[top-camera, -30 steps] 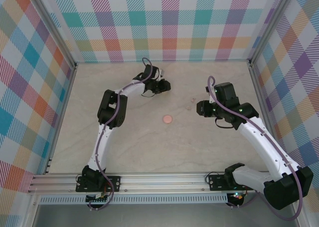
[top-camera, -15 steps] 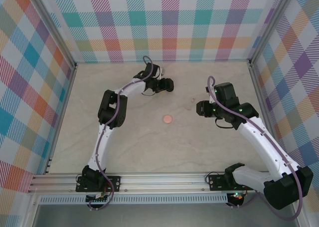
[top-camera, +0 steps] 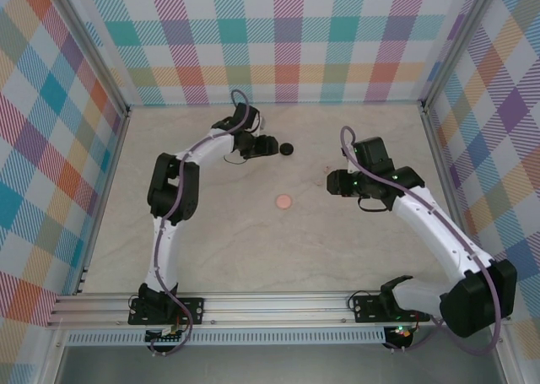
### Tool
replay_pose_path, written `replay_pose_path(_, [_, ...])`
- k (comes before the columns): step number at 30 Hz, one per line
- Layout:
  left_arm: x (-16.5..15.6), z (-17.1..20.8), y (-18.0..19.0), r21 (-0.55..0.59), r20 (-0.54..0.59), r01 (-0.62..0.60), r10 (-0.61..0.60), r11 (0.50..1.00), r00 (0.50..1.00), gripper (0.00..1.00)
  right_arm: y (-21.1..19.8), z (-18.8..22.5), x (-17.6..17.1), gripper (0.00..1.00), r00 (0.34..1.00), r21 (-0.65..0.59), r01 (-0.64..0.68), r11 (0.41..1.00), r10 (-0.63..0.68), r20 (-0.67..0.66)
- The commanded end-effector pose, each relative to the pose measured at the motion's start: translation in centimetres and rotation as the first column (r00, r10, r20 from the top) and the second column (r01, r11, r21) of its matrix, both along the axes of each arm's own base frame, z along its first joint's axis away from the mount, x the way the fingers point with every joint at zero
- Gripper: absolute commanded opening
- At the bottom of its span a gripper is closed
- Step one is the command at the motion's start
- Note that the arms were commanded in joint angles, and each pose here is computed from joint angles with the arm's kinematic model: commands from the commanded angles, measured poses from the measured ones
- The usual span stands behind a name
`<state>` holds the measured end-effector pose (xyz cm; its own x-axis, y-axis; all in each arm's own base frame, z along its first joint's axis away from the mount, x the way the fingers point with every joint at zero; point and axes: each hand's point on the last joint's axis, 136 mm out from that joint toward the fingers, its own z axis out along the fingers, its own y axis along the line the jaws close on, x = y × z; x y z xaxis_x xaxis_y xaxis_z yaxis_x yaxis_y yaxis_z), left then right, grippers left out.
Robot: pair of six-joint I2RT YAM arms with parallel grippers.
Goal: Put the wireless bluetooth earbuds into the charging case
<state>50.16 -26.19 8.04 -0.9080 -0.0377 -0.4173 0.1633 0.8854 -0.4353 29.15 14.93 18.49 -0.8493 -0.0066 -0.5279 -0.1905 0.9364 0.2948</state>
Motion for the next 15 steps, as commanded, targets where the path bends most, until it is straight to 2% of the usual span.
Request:
replay_pose_path(1, [-2.3, 4.6, 1.2, -0.004, 0.045, 0.034, -0.034, 0.999, 0.998, 0.61, 1.8, -0.6, 0.9, 0.45, 0.999, 0.057, -0.039, 0.998, 0.040, -0.029])
replay_pose_path(6, [-6.9, 5.8, 1.8, -0.082, 0.020, 0.041, -0.040, 0.996, 0.999, 0.61, 3.7, -2.5, 2.1, 0.45, 0.991, 0.104, -0.084, 0.991, 0.093, -0.092])
replay_pose_path(15, [-14.4, 4.7, 0.8, -0.210, -0.115, 0.043, -0.068, 0.977, 0.991, 0.59, 7.4, -5.8, 3.8, 0.40, 0.959, 0.241, -0.126, 0.962, 0.181, -0.219])
